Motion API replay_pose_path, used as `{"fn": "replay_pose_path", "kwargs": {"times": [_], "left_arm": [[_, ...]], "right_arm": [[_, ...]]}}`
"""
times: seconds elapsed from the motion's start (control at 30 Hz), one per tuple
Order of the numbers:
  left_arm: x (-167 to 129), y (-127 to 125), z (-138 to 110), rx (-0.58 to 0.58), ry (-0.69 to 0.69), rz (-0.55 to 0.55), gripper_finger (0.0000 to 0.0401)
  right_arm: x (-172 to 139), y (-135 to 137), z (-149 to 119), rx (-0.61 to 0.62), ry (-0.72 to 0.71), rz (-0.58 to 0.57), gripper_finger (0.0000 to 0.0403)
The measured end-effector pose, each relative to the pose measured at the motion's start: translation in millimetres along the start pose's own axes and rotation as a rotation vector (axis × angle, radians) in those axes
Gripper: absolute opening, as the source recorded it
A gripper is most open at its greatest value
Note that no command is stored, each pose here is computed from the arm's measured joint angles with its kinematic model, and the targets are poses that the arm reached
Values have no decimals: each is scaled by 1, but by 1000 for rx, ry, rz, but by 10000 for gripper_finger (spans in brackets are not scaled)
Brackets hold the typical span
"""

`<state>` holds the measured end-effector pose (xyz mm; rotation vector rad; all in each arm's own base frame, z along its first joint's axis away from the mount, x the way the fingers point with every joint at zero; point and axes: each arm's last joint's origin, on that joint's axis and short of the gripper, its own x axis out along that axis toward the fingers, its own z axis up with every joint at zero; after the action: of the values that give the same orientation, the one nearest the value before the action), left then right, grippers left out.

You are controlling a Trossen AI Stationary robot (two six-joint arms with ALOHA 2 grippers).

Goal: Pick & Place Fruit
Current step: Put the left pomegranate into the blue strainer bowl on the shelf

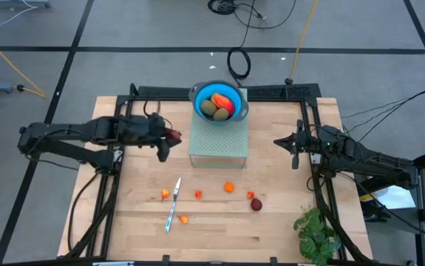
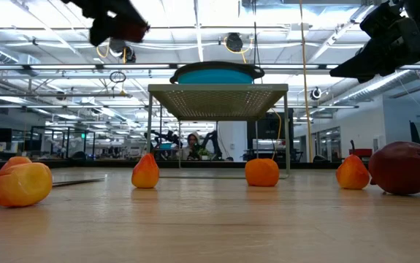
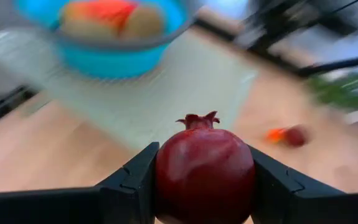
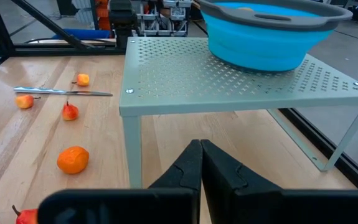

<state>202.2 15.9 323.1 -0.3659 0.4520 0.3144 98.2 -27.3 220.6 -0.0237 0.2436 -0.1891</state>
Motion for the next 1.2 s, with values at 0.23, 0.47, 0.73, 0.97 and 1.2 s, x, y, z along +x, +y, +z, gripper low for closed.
{"fn": "replay_pose_path", "kwargs": {"times": [0.23,0.47,0.73,0.97,1.2], "left_arm": [[6,4,8,0,-190,-257,177],[8,10,16,-10,-324,-414,177],[-1,10,31,22,-474,-533,177],[-11,7,42,69,-611,-621,177],[-20,4,48,110,-699,-688,177]], "right_arm": [[0,0,0,0,0,0,0],[0,0,0,0,0,0,0],[0,0,0,0,0,0,0],[0,0,0,0,0,0,0],[0,0,0,0,0,0,0]]}}
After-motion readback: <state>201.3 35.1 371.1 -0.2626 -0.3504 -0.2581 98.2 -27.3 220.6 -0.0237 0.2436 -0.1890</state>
